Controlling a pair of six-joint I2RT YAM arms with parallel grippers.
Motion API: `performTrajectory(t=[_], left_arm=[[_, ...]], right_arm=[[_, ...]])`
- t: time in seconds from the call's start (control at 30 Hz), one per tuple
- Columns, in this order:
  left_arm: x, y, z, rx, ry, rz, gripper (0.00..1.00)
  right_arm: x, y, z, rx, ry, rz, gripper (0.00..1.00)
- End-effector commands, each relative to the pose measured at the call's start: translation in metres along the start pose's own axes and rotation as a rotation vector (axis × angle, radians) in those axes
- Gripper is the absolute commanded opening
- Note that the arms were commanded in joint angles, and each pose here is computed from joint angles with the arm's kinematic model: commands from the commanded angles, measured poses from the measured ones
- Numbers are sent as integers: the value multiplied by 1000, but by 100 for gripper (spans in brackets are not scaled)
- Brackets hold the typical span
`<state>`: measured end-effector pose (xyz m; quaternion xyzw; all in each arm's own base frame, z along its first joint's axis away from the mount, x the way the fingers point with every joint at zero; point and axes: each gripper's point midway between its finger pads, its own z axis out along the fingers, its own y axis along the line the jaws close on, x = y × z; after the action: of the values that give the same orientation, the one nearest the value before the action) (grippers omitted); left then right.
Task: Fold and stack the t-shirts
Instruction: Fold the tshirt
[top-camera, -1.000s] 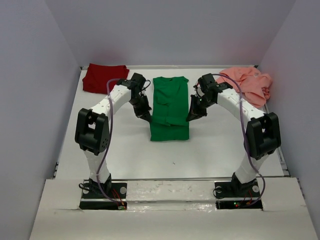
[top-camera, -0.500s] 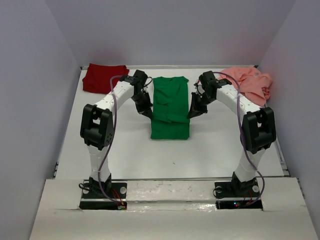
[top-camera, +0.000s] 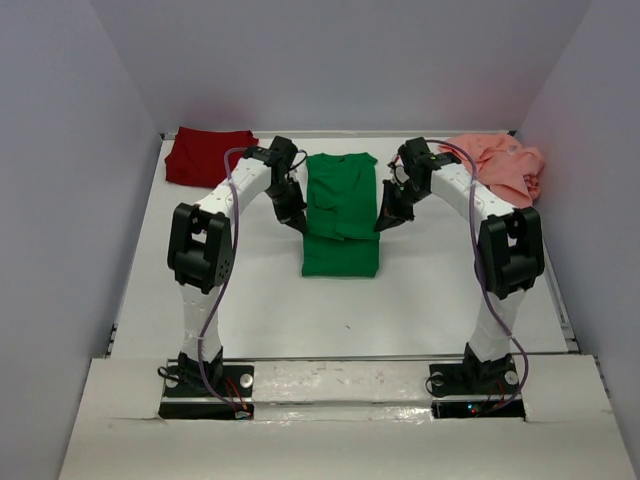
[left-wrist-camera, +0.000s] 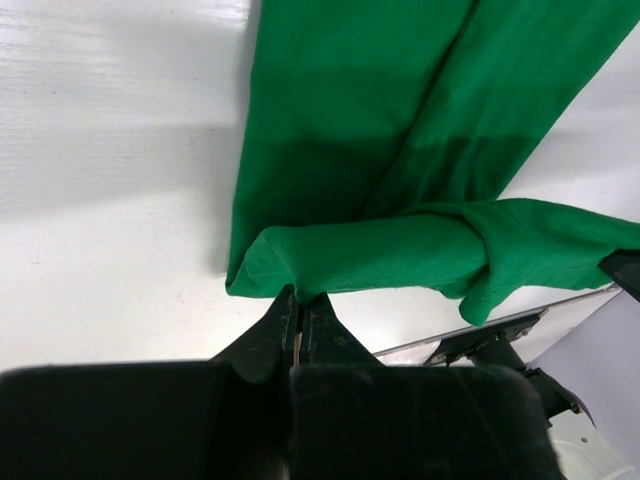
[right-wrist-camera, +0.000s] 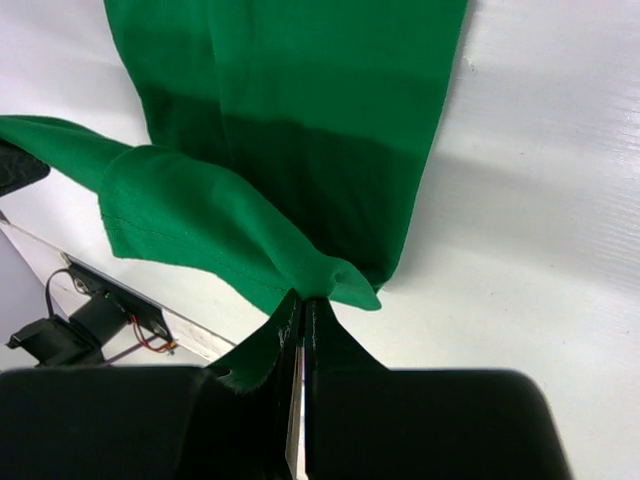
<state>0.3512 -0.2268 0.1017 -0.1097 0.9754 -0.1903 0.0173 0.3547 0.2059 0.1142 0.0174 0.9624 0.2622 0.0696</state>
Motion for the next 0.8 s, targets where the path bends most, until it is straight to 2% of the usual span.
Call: performTrajectory(t=[0.0,0.77], left_arm=[[-7,-3,-11,5,-21,26,0],[-23,-7,2,3,-10,32,0]], right_arm=[[-12,4,-8,-14,-28,-32,0],[-46,-2,8,-27,-44,-28,0]])
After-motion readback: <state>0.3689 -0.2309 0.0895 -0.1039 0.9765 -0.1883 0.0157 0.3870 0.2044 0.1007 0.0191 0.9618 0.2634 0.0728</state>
